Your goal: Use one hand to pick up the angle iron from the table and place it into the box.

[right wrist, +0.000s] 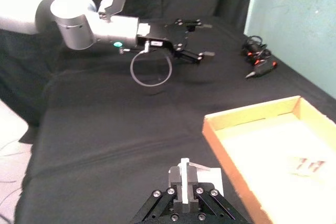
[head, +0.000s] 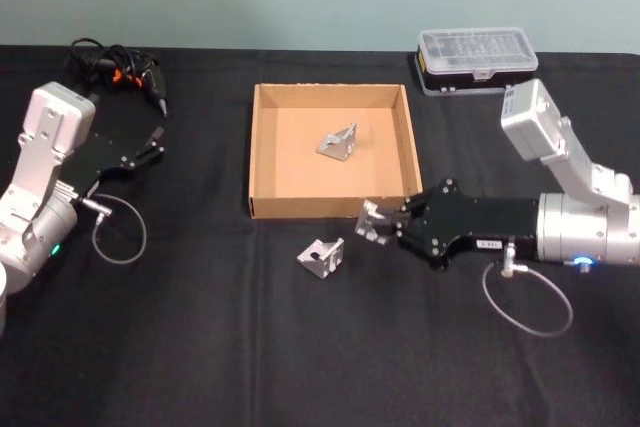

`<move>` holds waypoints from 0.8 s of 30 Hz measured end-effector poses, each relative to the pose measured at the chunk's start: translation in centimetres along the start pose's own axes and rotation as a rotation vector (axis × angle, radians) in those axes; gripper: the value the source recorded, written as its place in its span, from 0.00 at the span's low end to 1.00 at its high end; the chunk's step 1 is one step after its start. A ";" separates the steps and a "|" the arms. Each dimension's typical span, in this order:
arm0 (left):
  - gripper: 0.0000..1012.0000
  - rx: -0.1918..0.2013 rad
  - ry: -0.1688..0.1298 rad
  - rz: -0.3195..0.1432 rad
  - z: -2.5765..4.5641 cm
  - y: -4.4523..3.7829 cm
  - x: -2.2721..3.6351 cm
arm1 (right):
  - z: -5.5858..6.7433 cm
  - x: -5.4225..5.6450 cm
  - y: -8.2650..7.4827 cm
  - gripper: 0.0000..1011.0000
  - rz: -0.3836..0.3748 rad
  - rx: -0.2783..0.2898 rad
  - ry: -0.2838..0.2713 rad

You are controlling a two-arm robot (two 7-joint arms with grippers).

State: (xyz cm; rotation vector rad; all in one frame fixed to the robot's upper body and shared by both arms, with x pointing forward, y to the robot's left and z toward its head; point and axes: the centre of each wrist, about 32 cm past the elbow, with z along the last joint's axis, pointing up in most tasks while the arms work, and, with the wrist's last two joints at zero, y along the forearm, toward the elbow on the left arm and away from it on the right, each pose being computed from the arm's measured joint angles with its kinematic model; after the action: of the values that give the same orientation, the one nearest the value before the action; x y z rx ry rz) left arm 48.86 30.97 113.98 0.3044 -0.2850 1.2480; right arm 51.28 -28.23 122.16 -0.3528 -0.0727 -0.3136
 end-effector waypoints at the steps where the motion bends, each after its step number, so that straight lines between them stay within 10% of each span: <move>1: 1.00 0.000 0.000 0.000 0.00 0.00 0.00 | 0.0 0.1 0.0 0.06 -0.003 0.001 0.000; 24: 1.00 0.000 0.000 0.000 0.00 0.00 0.00 | 2.4 3.4 1.3 0.06 -0.170 0.023 0.005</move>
State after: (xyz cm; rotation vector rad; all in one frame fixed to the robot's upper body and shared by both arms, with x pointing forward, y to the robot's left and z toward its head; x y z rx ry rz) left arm 48.86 30.97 113.98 0.3044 -0.2850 1.2480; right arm 54.87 -27.23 124.43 -0.3236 -0.1015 -0.4818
